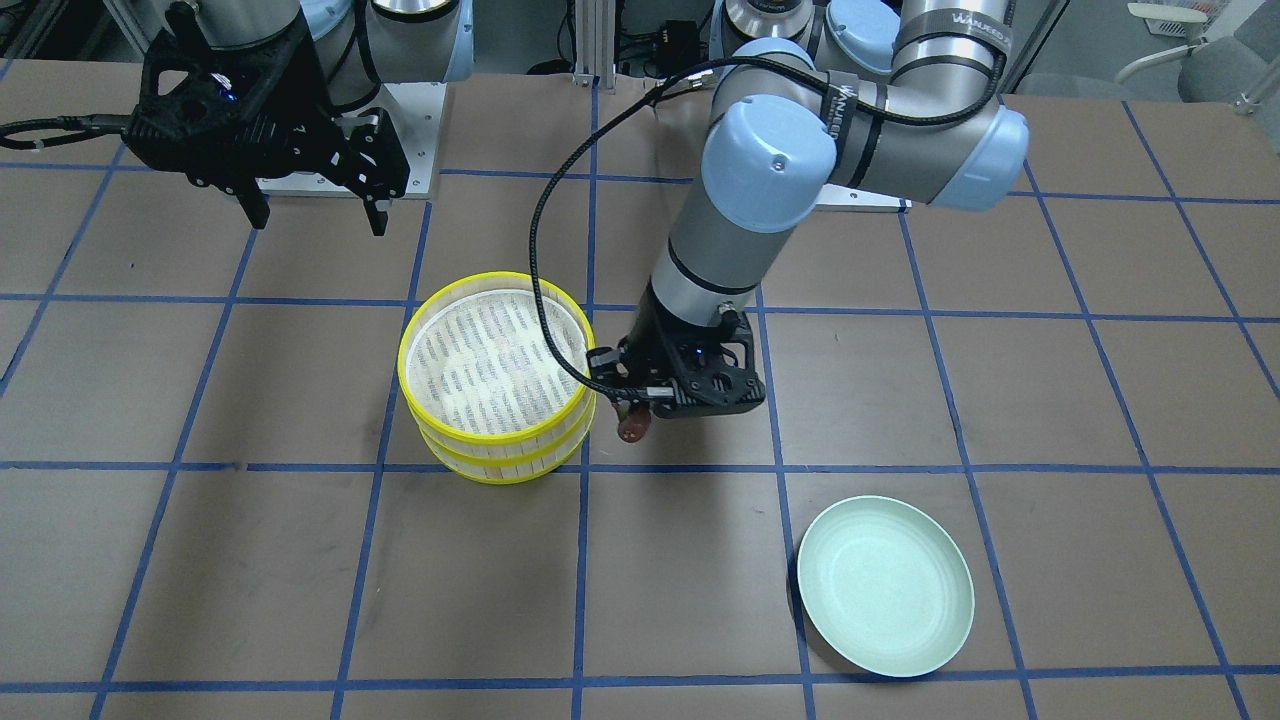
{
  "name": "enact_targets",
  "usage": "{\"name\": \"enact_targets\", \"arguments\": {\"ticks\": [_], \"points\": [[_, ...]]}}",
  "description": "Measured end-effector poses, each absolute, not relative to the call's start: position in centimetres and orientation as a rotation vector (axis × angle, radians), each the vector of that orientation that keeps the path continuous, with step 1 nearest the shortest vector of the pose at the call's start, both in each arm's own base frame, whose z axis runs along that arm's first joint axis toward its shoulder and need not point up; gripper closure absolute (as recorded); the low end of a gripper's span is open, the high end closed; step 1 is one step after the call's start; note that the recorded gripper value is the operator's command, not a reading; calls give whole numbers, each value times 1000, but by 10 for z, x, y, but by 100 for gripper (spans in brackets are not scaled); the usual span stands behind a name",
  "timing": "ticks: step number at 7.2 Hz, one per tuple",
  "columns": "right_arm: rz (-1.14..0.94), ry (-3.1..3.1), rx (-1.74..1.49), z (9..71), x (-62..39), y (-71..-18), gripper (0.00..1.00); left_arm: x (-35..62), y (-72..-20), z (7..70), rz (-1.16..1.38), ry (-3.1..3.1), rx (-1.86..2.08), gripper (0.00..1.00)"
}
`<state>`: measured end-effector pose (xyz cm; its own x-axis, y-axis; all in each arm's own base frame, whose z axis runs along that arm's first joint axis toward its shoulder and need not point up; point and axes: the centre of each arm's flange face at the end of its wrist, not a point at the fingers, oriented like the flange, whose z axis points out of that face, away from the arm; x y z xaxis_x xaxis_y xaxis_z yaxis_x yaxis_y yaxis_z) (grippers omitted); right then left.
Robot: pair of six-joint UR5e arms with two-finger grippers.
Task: Stack buns with steamer
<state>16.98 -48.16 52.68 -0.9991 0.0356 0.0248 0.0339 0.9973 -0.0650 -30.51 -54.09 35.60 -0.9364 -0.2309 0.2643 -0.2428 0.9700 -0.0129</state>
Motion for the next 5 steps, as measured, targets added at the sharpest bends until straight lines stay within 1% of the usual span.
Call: {"name": "enact_targets", "arguments": {"ticks": [2,3,4,5], "points": [[88,-3113,-72,525,164,-483,0,-339,-511,338,-89,-2773,409,100],[78,-3113,-85,524,159,-484,0,-345,-504,325,-141,-2763,419,40],[71,-3113,-90,523,157,-485,0,-347,-502,314,-173,-2763,425,2],[68,-3112,-91,523,156,-485,0,-351,-499,308,-189,-2765,422,0]]}}
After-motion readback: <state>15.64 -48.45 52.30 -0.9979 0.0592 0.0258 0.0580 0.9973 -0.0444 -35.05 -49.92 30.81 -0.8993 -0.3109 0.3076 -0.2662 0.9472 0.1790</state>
